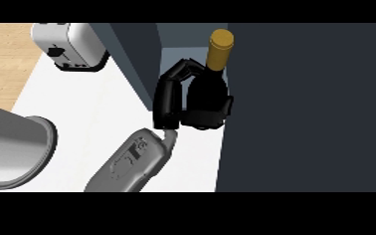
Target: Pick up the wine, place it into the cabinet and close the cabinet
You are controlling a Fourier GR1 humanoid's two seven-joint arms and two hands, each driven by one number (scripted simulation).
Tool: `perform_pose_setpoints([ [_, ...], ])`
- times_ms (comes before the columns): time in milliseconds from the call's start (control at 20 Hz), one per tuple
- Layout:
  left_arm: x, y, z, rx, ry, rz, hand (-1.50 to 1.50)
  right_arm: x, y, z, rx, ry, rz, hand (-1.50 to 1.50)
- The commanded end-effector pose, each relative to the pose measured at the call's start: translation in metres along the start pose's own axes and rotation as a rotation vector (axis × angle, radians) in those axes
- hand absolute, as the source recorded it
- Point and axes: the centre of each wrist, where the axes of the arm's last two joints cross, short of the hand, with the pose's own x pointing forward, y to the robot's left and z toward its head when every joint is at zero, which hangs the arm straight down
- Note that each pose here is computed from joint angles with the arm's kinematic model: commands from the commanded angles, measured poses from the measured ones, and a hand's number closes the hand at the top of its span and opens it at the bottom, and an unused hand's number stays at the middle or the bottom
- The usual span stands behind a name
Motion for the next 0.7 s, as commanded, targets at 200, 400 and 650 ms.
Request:
perform_pose_setpoints([
  [200, -0.017, 0.01, -0.018, 0.024, -0.034, -0.06, 1.5, 0.021, 0.001, 0.01, 0.012, -0.061, -0.033, -1.5],
  [400, -0.039, 0.017, -0.006, 0.071, -0.036, -0.091, 1.5, 0.014, -0.003, 0.013, 0.035, -0.038, -0.042, -1.5],
  [650, -0.041, 0.037, -0.02, 0.076, -0.033, -0.043, 1.5, 0.021, -0.008, 0.024, 0.016, -0.065, -0.023, -1.5],
])
